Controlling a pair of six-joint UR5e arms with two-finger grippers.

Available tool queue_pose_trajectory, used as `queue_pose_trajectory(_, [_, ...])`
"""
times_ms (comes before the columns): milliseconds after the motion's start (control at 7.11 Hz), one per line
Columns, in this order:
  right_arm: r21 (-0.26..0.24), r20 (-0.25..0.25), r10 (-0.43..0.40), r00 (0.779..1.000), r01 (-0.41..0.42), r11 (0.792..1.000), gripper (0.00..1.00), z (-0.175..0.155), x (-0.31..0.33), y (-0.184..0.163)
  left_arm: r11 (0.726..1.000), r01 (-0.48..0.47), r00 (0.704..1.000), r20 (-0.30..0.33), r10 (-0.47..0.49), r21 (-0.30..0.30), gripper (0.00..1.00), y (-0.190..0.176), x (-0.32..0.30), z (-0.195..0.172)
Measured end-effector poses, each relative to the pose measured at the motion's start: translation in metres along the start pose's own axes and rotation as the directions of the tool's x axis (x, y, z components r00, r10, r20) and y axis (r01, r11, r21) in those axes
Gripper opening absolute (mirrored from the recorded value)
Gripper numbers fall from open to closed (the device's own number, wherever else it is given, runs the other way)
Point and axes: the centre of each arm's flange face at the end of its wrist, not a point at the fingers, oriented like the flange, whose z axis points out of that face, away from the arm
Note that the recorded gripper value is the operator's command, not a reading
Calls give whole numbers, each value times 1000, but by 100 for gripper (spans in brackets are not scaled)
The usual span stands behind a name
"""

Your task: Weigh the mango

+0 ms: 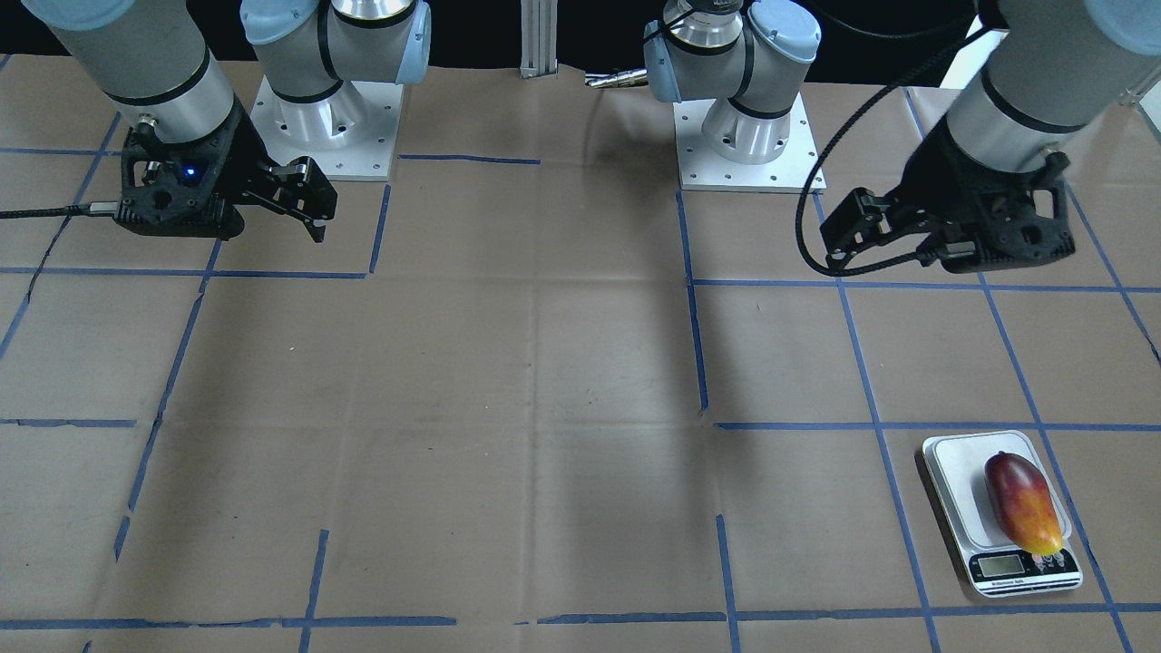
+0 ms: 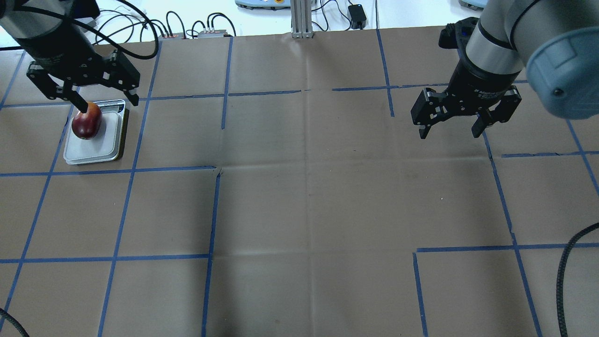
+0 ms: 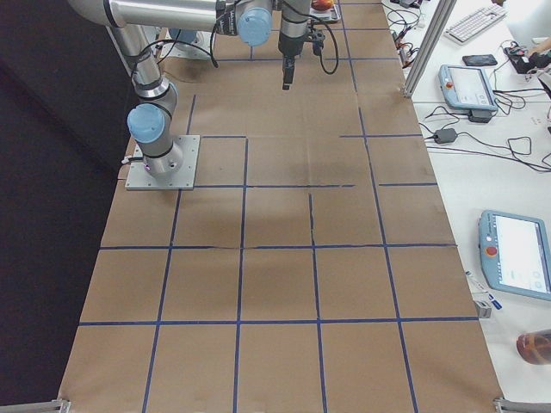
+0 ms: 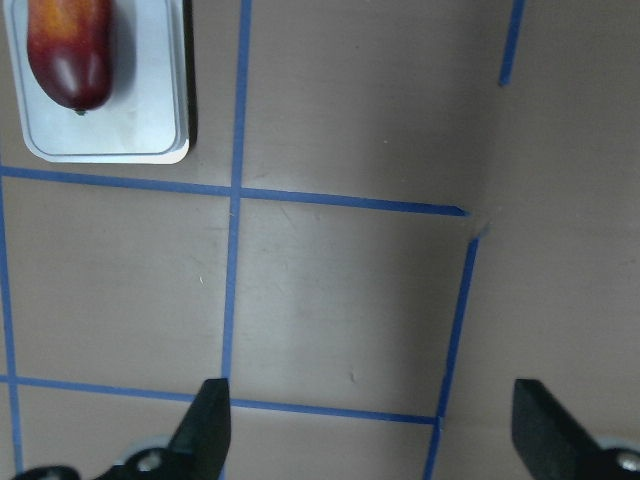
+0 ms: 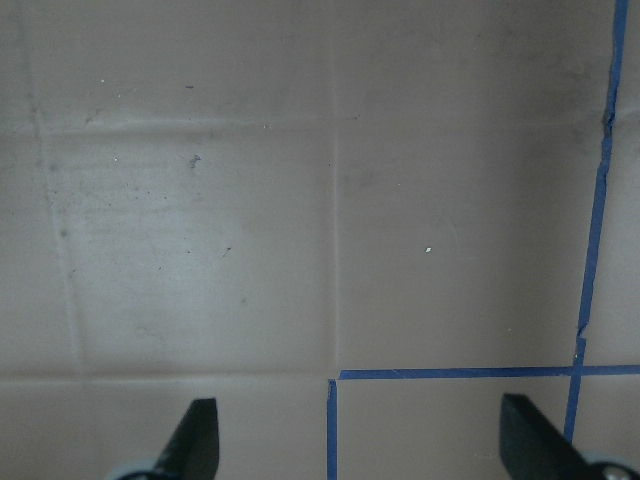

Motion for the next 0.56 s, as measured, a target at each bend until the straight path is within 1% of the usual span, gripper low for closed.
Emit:
queue_pose_trajectory(281, [0, 0, 0, 1000, 0, 1000, 100, 0, 0, 0, 1000, 13, 1000, -9, -13, -13, 100, 14, 44, 6])
queue_pose_trajectory(562, [0, 0, 0, 1000, 0, 1000, 100, 0, 0, 0, 1000, 11, 1000, -9, -11, -20, 100, 18, 63, 13])
